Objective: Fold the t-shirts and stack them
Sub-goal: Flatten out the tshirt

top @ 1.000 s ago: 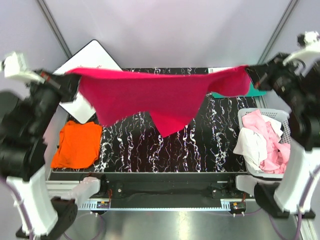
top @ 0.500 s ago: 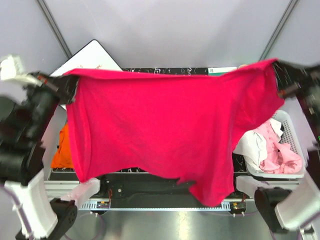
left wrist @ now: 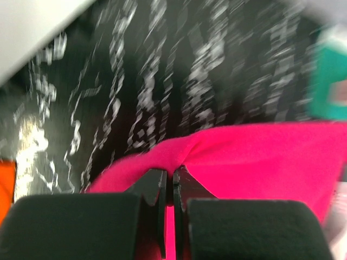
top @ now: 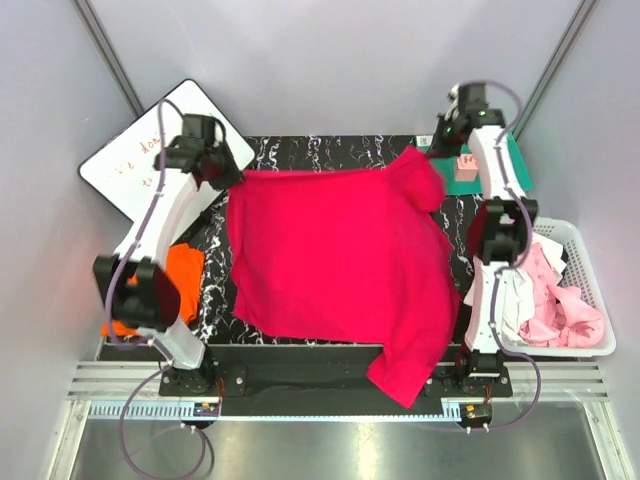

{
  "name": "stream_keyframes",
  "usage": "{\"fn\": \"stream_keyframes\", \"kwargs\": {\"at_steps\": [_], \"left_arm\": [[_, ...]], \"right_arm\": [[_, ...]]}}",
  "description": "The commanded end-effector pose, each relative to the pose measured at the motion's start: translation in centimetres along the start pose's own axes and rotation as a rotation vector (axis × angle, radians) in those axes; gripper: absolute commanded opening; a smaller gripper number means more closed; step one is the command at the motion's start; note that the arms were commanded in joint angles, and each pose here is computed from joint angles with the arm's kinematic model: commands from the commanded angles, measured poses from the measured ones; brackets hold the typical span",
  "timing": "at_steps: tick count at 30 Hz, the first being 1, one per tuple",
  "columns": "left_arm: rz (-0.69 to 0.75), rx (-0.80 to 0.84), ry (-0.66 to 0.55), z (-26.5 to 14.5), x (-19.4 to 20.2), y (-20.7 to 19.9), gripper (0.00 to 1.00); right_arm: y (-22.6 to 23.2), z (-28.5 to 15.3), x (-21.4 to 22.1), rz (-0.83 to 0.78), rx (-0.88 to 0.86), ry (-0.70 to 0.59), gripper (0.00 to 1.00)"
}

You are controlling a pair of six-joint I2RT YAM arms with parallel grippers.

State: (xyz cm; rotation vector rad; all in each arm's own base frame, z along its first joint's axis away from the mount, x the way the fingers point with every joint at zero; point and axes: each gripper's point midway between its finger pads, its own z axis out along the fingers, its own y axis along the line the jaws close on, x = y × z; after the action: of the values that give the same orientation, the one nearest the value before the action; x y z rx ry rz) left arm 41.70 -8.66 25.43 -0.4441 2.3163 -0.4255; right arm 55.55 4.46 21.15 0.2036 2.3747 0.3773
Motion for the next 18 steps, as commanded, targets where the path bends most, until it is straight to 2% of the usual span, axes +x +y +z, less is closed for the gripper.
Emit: {"fn": "stream_keyframes", "kwargs": {"at_steps": [1,2,5,6,9,12,16,18], "left_arm": [[-0.033,-0.038,0.047,5.9,0.5,1.6,0.00],[-0.041,-0.067,0.095,8.6,1.7,2.5,0.00],[-0.044,-0.104,0.141,13.2,2.6,3.8,0.00],[-0.041,-0.091,0.114,13.6,1.1,3.1,0.00],[-0.023,-0.082,0.128,16.0,0.3,2.7,0.00],[-0.027,-0.096,0.142,17.1,0.1,3.2,0.00],[-0.036,-0.106,0.107,16.6,-1.3,3.8,0.00],[-0.045,-0.108,0.097,16.1,-1.8,4.3,0.00]], "right_arm": [[-0.5,4.4,0.8,-0.015,-0.038,0.058,0.00],[-1.0,5.6,1.2,-0.010,-0.024,0.069,0.00],[-2.3,7.7,1.9,0.003,0.005,0.091,0.00],[-2.6,8.0,1.9,0.003,0.008,0.087,0.00],[-3.1,8.8,1.8,0.019,0.010,0.082,0.00],[-2.6,8.6,1.0,0.021,-0.010,0.054,0.00],[-0.7,6.7,-0.7,0.014,-0.068,0.006,0.00],[-0.4,6.3,-0.2,0.016,-0.079,0.022,0.00]]}}
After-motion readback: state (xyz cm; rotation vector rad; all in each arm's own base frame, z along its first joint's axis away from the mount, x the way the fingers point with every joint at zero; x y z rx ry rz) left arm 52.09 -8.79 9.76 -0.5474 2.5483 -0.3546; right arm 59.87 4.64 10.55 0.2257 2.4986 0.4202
